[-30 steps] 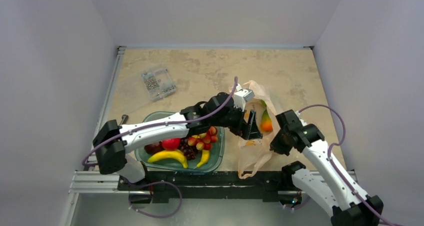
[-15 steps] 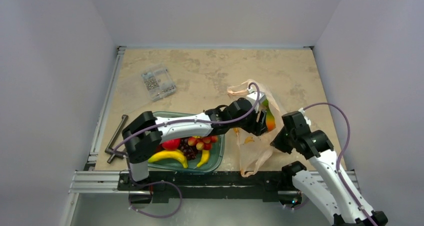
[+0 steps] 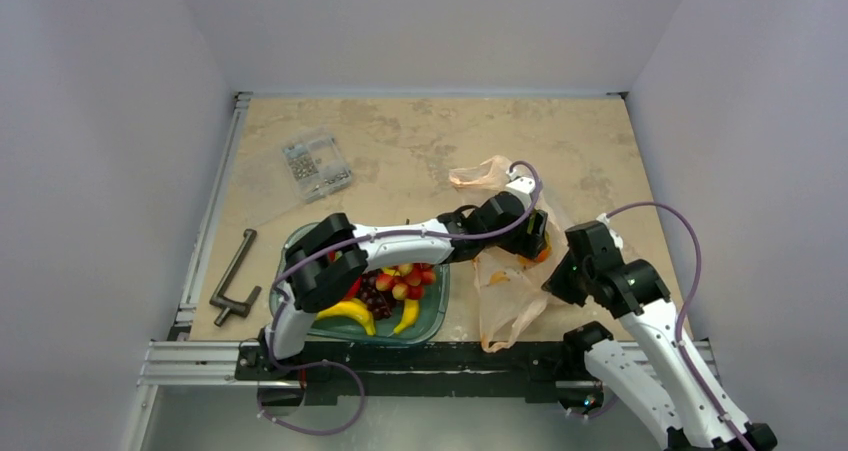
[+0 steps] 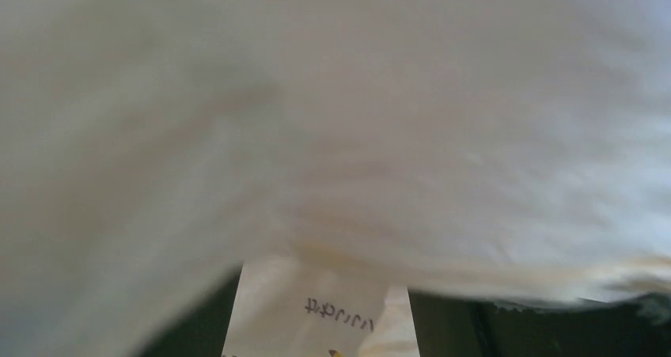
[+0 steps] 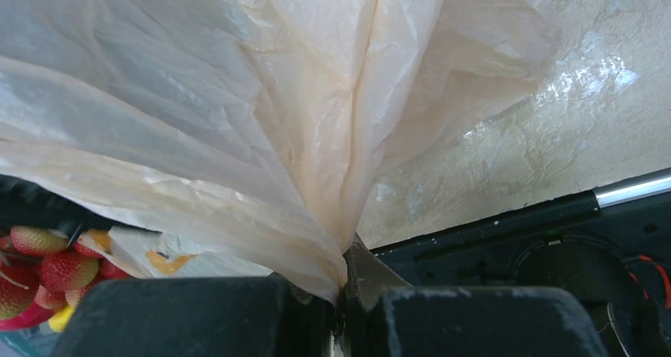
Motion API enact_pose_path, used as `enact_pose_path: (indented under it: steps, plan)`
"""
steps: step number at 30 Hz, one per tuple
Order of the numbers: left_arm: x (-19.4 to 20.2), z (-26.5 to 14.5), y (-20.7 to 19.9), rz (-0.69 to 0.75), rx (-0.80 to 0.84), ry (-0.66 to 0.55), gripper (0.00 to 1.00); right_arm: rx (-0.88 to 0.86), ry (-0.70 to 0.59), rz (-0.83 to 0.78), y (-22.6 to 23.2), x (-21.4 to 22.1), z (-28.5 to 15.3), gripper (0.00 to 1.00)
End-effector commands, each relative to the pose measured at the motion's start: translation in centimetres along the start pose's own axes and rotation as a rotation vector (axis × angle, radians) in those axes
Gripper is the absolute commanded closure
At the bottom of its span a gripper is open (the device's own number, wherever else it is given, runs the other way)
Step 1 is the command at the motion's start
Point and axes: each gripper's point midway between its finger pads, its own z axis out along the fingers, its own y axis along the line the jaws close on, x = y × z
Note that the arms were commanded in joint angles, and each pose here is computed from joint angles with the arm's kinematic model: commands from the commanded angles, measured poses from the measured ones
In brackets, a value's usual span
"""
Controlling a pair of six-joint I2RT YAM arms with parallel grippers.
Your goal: Take the fake fruits out of the plastic bag
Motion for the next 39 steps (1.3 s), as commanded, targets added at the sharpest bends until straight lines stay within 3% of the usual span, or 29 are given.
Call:
enact_pose_path:
  steps: [1, 12, 17, 20, 23, 31, 39]
  plan:
    - [-2.6, 1.8, 0.6, -0.005, -0.018, -0.084, 0.29, -0.046, -0.045, -0.004, 1.0, -1.2, -1.5, 1.0]
    - [-0.1, 6.3, 2.1, -0.028, -0.091, -0.029, 0.19, -0.086, -0.026, -0.008, 1.8, -0.9, -1.6, 1.0]
    - [1.7, 7.2, 4.3, -0.015, -0.184, 0.013, 0.25, -0.091, -0.035, -0.013, 1.8, -1.1, -1.8, 1.0]
    - [2.3, 7.6, 4.5, 0.005, -0.182, 0.03, 0.36, -0.09, -0.035, -0.015, 1.8, -1.1, -1.9, 1.0]
    - [2.0, 7.0, 4.0, 0.02, -0.162, 0.038, 0.53, -0.082, -0.037, -0.015, 1.5, -1.0, -1.7, 1.0]
    - [-2.7, 0.6, 0.8, 0.032, -0.062, 0.031, 0.89, -0.089, -0.063, -0.006, 1.4, -1.2, -1.3, 1.0]
    - [-4.0, -6.5, 0.6, -0.111, 0.076, 0.067, 1.0, -0.121, -0.113, -0.013, 2.2, -2.3, -1.2, 1.0]
